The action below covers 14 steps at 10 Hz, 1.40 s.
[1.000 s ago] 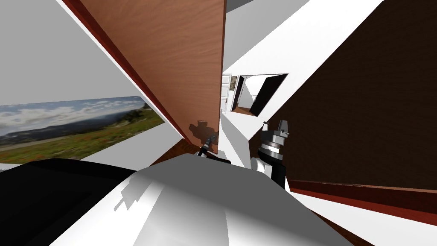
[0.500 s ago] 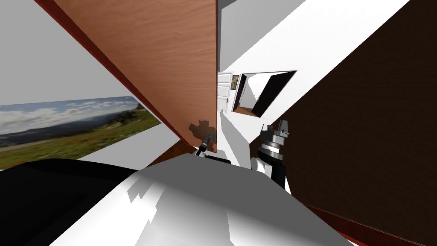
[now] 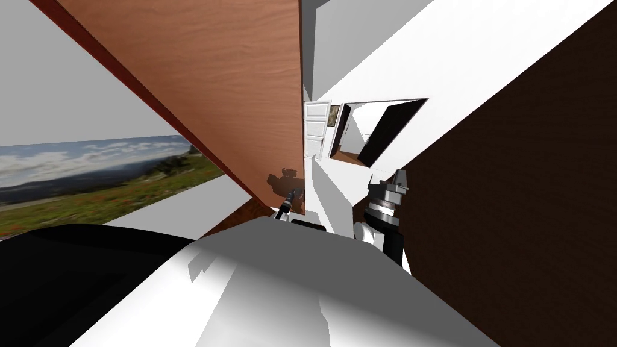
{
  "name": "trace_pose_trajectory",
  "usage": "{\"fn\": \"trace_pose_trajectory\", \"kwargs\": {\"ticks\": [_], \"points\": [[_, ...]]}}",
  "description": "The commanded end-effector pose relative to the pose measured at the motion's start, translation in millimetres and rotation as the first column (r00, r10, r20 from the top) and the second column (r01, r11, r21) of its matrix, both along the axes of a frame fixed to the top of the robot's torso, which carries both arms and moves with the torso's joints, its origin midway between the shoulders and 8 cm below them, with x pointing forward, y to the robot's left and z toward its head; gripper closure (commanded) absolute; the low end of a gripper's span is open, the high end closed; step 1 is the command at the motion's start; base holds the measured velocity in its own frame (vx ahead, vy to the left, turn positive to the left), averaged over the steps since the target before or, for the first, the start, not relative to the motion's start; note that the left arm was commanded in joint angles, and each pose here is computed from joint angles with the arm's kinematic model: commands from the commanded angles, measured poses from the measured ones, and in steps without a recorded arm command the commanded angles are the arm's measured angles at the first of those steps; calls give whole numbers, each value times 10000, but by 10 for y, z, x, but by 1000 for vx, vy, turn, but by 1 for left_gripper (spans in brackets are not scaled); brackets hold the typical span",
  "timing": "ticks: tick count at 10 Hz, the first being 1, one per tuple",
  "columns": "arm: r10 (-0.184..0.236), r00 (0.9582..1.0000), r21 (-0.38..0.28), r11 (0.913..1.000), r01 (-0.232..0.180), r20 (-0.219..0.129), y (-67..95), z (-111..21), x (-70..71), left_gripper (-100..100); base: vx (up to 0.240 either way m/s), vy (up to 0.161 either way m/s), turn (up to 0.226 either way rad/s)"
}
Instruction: Push the door open
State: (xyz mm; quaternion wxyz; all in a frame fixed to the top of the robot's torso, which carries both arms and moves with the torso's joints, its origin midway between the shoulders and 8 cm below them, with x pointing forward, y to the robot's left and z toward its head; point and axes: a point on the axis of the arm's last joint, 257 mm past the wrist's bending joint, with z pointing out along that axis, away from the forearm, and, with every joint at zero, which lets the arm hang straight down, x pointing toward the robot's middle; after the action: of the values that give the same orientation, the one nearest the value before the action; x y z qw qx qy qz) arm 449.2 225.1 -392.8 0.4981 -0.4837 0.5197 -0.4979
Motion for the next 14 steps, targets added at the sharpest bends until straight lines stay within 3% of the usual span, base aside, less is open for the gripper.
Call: {"fn": "trace_pose_trajectory", "kwargs": {"ticks": [1,7,12,13,14], "points": [[387,9992,65,9992,-388,135,209,33,34,100,134,-105,63],[1325,9911,-142,9911,-1324,115,492,30,51,100,176,-114,84],[1804,9836,-363,9830,-1800,65,583,14,48,100,167,-84,59],[1859,9826,-272,9822,-1858,15,654,-10,16,100,67,-19,35],[2073,9782,-139,9782,-2072,87,816,19,12,100,108,-21,40]]}}
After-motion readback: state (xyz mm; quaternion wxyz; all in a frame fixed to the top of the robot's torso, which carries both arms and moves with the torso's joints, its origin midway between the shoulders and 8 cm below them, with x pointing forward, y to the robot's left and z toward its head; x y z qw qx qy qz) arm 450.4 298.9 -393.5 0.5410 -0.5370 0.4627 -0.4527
